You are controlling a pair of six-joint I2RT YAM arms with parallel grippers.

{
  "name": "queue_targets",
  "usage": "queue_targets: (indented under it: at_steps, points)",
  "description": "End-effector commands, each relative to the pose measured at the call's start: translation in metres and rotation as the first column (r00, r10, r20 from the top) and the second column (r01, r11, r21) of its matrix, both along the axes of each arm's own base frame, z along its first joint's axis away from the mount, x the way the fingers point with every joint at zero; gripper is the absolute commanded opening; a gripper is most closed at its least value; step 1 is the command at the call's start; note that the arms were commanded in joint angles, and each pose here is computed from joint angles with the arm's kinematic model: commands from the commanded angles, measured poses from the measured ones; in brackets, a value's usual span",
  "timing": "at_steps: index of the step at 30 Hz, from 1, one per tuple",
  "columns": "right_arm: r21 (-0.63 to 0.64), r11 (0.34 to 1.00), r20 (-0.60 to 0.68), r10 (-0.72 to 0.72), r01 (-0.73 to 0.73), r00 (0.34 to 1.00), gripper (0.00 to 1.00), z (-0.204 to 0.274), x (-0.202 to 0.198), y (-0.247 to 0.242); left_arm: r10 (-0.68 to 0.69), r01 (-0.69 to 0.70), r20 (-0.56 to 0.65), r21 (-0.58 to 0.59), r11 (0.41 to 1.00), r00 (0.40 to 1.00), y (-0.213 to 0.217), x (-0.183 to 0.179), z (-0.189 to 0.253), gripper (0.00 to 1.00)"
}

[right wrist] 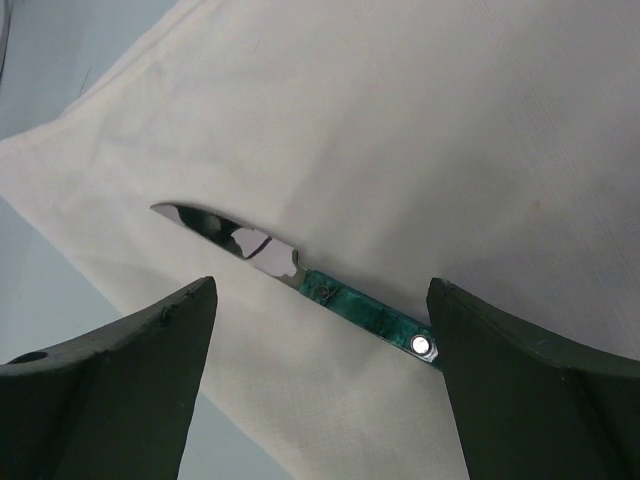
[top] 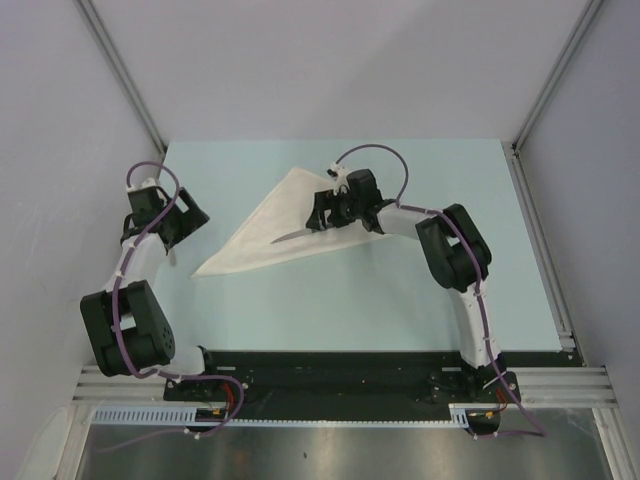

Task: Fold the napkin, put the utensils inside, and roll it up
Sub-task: Place the utensil onto the napkin, then grab a utensil with the left arm

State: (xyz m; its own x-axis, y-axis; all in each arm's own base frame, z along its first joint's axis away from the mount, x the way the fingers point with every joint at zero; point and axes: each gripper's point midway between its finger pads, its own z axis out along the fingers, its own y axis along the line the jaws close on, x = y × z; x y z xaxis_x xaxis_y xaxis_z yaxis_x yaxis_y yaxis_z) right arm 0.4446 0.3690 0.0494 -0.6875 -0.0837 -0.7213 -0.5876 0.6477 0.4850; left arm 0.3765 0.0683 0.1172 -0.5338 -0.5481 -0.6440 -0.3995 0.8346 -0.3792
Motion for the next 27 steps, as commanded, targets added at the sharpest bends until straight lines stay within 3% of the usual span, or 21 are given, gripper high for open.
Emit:
queue_targets:
  at_steps: [1, 10, 15, 23, 27]
  points:
    - [0.034, 0.999, 0.066, 0.013, -0.015, 0.998, 0.91, 0.041, -0.006, 0.000, 0.012, -0.015, 0.053, 0.058, 0.998, 0.999, 0.014, 0.010, 0.021, 1.00]
    - [0.040, 0.997, 0.210, -0.075, 0.068, 0.975, 0.91, 0.151, -0.014, -0.045, 0.244, -0.218, -0.054, 0.292, 0.931, 0.968, 0.070, -0.019, 0.013, 0.97]
    - [0.037, 0.990, 0.163, -0.138, 0.134, 0.977, 0.91, 0.164, -0.027, -0.095, 0.296, -0.261, -0.062, 0.326, 0.909, 0.953, 0.073, -0.026, 0.004, 0.77]
    - [0.048, 0.993, 0.131, -0.117, 0.112, 0.984, 0.90, 0.166, -0.048, -0.115, 0.352, -0.312, -0.015, 0.430, 0.847, 0.936, 0.047, -0.018, 0.007, 0.77]
    - [0.055, 0.993, 0.126, -0.109, 0.103, 0.986, 0.90, 0.169, -0.052, -0.115, 0.357, -0.287, -0.022, 0.550, 0.784, 0.934, 0.036, -0.005, 0.010, 0.76]
